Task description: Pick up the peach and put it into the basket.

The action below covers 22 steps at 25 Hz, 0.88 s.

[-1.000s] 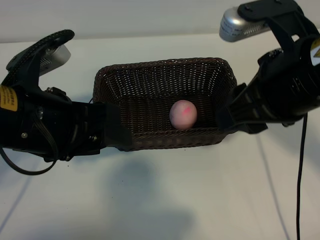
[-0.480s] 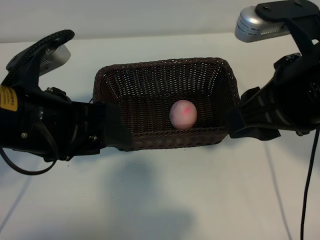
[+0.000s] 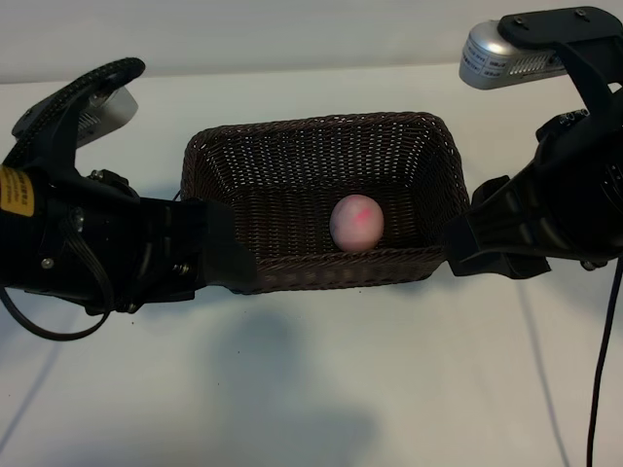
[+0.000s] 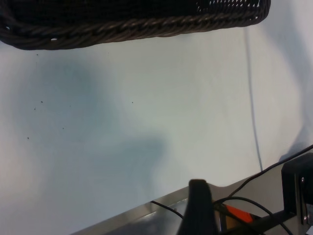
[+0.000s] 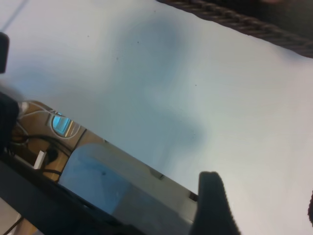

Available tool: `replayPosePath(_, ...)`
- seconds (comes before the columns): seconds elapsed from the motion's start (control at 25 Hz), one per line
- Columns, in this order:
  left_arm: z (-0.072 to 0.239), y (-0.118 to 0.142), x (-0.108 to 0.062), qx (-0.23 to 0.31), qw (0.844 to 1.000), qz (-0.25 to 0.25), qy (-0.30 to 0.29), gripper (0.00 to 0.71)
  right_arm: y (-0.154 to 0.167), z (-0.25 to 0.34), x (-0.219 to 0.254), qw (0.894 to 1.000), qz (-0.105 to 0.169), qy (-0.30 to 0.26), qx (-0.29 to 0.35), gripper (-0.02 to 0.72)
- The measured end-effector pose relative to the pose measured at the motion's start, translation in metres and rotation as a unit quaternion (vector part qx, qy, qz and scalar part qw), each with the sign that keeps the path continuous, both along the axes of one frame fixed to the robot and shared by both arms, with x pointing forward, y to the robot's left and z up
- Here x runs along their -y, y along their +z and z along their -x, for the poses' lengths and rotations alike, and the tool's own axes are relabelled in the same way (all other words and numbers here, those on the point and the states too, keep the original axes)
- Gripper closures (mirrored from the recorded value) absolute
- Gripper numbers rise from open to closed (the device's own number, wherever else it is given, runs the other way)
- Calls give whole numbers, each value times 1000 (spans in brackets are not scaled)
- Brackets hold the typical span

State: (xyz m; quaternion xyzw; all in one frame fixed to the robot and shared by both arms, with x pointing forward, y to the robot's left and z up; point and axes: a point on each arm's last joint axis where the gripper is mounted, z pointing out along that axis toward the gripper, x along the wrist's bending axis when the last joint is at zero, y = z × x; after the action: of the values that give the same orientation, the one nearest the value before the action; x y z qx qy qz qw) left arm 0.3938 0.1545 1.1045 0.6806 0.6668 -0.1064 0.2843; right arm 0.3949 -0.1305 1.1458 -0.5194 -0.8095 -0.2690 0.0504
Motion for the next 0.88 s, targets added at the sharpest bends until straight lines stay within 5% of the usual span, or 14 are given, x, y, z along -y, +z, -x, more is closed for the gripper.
replayPosePath(0.4, 0, 0, 0, 0, 1000, 0, 0, 178, 0, -3, -2, 999, -13, -29, -9, 234)
replayPosePath(0.88, 0, 0, 0, 0, 1000, 0, 0, 178, -15, -15, -13, 999, 3, -36, -30, 234)
